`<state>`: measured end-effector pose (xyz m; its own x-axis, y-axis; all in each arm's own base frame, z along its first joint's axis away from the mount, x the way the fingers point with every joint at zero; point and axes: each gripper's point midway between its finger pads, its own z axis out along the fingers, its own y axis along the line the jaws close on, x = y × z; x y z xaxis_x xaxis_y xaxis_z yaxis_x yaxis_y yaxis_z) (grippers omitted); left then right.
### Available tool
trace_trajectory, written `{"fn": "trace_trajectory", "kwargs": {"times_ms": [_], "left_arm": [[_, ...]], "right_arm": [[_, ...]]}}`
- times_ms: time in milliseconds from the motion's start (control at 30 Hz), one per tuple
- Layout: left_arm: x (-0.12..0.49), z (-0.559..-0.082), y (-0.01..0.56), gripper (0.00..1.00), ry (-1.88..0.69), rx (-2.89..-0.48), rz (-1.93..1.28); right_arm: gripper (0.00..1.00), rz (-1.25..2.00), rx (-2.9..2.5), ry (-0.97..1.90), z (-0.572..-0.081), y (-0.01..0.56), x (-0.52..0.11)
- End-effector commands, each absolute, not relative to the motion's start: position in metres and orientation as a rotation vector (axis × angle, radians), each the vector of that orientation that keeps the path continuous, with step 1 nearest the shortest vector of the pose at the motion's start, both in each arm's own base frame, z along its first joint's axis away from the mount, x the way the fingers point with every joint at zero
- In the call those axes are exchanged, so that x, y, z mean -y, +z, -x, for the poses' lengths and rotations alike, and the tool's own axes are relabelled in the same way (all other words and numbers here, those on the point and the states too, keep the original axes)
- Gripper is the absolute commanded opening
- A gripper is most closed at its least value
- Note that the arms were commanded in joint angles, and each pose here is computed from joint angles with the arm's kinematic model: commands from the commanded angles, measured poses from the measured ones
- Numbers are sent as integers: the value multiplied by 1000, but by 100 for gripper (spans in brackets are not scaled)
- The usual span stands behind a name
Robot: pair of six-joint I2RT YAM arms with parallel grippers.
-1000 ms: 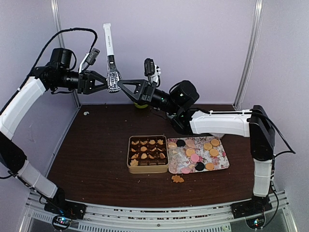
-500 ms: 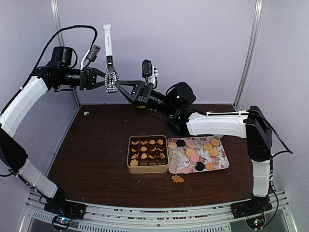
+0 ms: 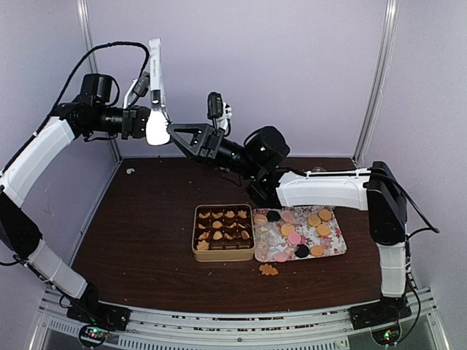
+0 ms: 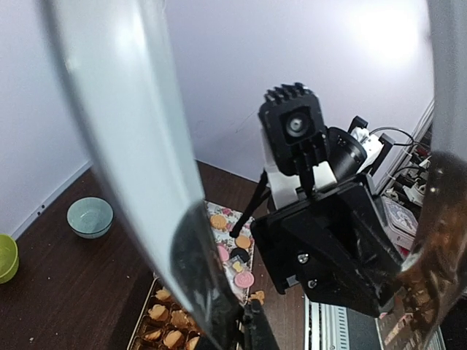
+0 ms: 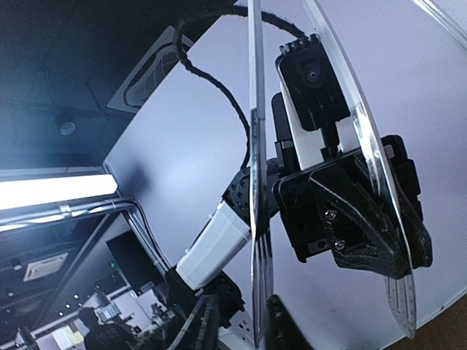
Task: Pack the cookies
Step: Pass from the right arm to the left, then pass from the left arm to the right
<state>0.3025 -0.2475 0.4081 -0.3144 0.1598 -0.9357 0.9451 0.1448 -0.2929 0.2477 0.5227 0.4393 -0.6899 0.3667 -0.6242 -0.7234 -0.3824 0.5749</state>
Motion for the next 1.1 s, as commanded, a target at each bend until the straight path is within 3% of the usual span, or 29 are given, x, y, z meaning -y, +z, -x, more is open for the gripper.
{"fn": "trace_trajectory", "kwargs": {"times_ms": [0, 100, 333, 633, 1067], "left_arm": [[247, -295, 405, 0, -1219, -1598, -1146], [245, -286, 398, 0, -1195, -1610, -1193], [247, -254, 358, 0, -1120, -1664, -1424], [255, -227, 318, 0, -1123, -1753, -1631], [258, -250, 300, 0, -913, -1821, -1634]], "right_arm": [[40, 559, -1118, 2081, -252, 446, -509], [72, 601, -1183, 2055, -262, 432, -494], [98, 747, -1356, 1836, -286, 409, -460], [98, 960, -1284, 1829, -249, 427, -456], [83, 948, -1363, 1660, -245, 415, -491]]}}
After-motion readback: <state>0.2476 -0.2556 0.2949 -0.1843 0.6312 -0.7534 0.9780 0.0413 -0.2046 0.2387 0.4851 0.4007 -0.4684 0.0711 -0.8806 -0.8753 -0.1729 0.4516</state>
